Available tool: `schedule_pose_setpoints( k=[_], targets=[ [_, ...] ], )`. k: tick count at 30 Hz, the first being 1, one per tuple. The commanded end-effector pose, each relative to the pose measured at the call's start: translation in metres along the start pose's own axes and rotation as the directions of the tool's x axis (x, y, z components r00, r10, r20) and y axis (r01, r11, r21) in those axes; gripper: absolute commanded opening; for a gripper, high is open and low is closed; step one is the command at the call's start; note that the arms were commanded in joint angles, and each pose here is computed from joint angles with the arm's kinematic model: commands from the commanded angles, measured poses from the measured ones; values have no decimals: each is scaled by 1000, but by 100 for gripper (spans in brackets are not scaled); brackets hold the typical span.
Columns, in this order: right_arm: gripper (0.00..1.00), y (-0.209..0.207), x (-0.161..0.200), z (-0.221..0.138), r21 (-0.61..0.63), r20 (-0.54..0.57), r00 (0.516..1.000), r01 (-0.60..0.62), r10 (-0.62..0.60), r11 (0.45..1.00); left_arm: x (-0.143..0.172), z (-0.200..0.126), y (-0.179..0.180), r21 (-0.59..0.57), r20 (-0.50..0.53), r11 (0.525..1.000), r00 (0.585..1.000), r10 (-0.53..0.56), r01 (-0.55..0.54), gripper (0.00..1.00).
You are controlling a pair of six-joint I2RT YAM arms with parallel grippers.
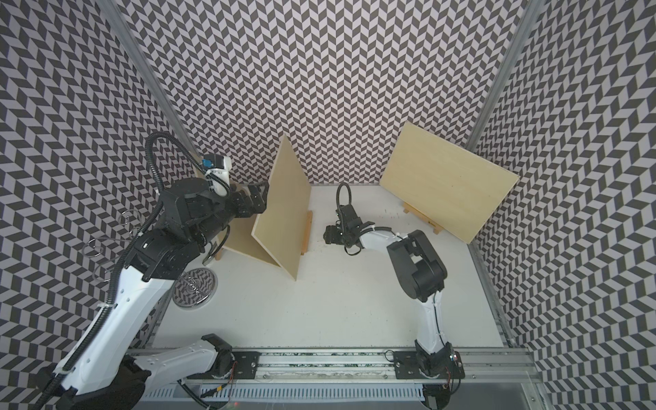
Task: Assemble the easel
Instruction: Move the easel to the center of the board, then adjust the easel at the center of the board.
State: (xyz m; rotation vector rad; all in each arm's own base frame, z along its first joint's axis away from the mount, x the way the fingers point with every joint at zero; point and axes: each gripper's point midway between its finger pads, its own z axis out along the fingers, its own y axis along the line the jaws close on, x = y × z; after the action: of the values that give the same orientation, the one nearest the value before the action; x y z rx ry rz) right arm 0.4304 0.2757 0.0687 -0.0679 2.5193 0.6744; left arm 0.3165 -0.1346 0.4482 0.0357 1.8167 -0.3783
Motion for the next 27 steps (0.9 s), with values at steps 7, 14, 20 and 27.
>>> schedule_pose_setpoints(
  k=[7,14,20,27],
  targets=[
    [71,-64,-59,-176,152,439,898,-112,34,982,11,-4,-103,335,67,924,983,171,-183,99],
    [98,-136,-49,-270,380,700,703,-222,-122,898,158,19,-160,464,-67,818,908,414,-339,99],
    [99,-136,-37,-283,458,769,539,-87,-345,885,229,35,-121,379,-58,893,957,284,-242,99],
    [100,-190,-18,-232,576,693,636,-205,-339,792,262,41,-86,293,2,904,946,324,-311,99]
  ],
)
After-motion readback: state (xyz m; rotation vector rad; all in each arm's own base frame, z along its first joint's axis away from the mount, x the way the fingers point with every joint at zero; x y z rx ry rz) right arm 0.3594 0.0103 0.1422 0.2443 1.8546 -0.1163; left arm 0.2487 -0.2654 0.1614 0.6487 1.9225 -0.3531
